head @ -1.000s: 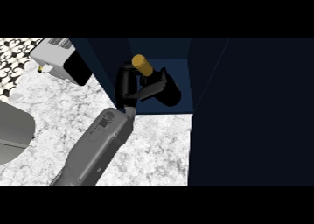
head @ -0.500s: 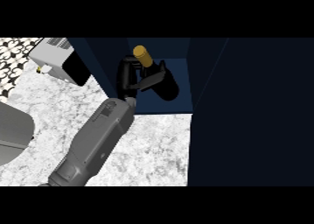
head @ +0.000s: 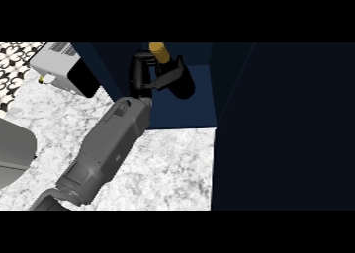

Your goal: Pick up the wine, place it into the cabinet and close the cabinet

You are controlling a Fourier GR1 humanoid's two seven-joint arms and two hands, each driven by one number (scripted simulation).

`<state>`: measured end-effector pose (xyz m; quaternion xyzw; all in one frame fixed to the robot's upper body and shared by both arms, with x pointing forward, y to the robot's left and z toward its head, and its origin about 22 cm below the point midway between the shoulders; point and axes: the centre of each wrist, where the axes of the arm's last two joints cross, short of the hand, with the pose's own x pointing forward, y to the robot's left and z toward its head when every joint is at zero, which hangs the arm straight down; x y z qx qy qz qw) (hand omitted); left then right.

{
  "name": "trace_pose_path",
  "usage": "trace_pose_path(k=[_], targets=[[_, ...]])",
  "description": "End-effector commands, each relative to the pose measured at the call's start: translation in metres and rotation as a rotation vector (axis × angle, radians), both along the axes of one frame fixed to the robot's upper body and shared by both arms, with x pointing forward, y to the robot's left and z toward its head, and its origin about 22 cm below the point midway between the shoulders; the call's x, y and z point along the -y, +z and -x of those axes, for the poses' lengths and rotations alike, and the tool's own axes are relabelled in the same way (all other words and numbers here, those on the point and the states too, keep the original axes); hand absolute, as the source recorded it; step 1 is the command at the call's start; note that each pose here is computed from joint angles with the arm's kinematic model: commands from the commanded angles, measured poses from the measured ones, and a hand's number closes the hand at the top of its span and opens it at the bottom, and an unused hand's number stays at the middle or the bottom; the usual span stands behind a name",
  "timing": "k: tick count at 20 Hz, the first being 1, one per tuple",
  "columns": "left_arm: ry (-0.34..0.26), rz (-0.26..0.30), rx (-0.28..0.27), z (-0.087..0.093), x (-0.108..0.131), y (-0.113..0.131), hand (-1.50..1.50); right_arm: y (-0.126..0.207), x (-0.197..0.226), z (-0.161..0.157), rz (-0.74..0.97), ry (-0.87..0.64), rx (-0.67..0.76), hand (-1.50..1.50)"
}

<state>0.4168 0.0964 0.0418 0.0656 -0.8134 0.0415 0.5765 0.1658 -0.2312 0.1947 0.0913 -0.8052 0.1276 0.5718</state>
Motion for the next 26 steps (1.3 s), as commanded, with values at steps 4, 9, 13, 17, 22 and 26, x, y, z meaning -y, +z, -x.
trace_pose_path(k=[4, 9, 13, 17, 22, 26], targets=[[0.032, -0.01, 0.051, -0.012, -0.006, 0.001, 1.5, 0.01, 0.004, 0.016, -0.048, 0.049, 0.044, -1.5], [0.029, 0.046, -0.019, -0.014, 0.004, 0.007, 1.5, 0.01, -0.01, 0.013, -0.067, 0.056, 0.033, -1.5], [0.058, 0.153, -0.035, -0.017, -0.019, -0.001, 1.5, 0.002, -0.006, 0.012, -0.046, 0.086, 0.019, -1.5], [0.056, 0.174, -0.068, -0.008, -0.013, -0.021, 1.5, 0.008, -0.004, 0.013, -0.056, 0.073, 0.033, -1.5], [0.074, 0.157, -0.045, -0.013, -0.018, -0.014, 1.5, 0.004, -0.006, 0.01, -0.058, 0.087, 0.027, -1.5], [0.069, 0.132, -0.067, -0.015, -0.014, -0.011, 1.5, 0.007, -0.016, 0.02, -0.048, 0.088, 0.028, -1.5]])
